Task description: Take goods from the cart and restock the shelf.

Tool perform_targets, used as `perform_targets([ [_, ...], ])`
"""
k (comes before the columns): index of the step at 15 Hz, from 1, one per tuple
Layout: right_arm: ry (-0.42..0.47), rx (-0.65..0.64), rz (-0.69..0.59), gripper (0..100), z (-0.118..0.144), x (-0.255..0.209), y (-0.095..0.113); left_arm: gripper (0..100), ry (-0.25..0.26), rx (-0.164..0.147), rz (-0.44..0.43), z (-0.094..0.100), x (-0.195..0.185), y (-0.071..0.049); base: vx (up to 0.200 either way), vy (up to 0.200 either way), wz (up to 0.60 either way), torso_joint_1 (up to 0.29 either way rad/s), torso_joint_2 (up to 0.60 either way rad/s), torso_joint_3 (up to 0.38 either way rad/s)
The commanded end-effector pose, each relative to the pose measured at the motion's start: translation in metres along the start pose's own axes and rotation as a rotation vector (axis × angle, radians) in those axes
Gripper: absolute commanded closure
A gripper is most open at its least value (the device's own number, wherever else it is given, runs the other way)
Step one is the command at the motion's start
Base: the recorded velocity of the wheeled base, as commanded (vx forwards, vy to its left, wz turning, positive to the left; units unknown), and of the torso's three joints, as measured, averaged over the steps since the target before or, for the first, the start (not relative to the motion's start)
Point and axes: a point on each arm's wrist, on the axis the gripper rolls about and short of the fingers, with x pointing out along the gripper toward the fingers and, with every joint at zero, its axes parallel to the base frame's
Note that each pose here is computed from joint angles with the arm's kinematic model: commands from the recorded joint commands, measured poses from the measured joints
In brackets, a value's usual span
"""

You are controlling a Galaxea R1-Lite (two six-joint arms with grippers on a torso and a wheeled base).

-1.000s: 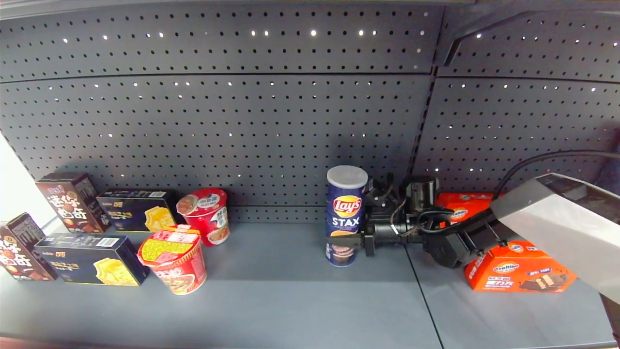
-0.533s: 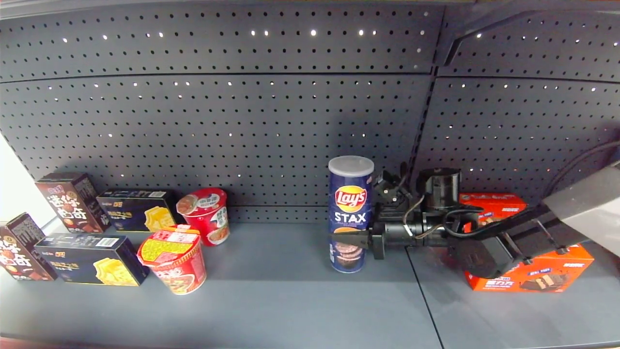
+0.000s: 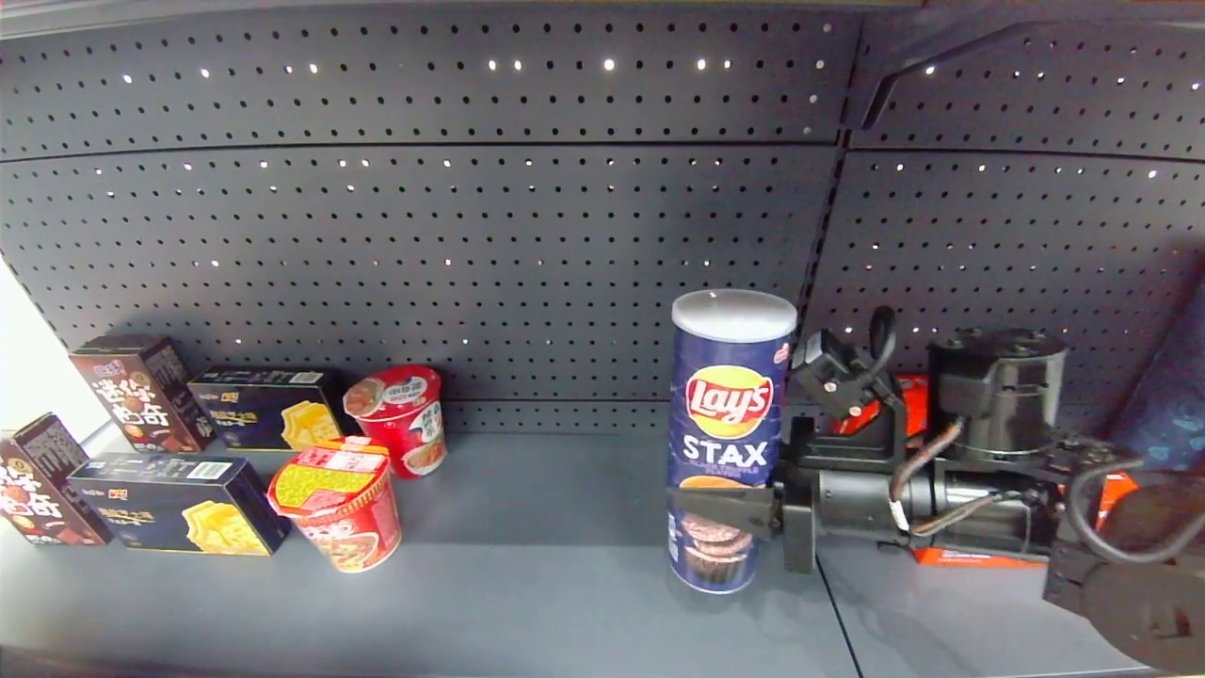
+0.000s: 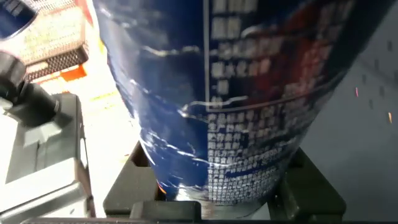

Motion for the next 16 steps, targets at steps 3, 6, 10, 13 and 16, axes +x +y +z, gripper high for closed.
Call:
perform_targets([
  [3,-0.028,-0.023,-0.033,100,-0.001,-0.043,0.030,100,0.097,-0.013,-0.133,0.011,0.050,0.021,0.000,0.000,0.00,0.000,0.00,0.000],
  [6,-0.040,-0.035,-0.031,100,0.003,-0.045,0.039,100,0.128,-0.027,-0.198,0.015,0.080,0.028,0.000,0.000,0.00,0.000,0.00,0.000],
  [10,0.041,0.004,0.008,100,-0.020,-0.037,0.045,100,0.110,-0.013,-0.211,0.019,0.113,0.037,0.000,0.000,0.00,0.000,0.00,0.000],
  [13,0.098,0.033,0.017,100,-0.037,-0.024,0.039,100,0.107,-0.014,-0.212,0.019,0.118,0.039,0.000,0.000,0.00,0.000,0.00,0.000],
  [16,0.145,0.054,0.020,100,-0.048,-0.003,0.029,100,0.104,-0.012,-0.211,0.018,0.116,0.038,0.000,0.000,0.00,0.000,0.00,0.000],
])
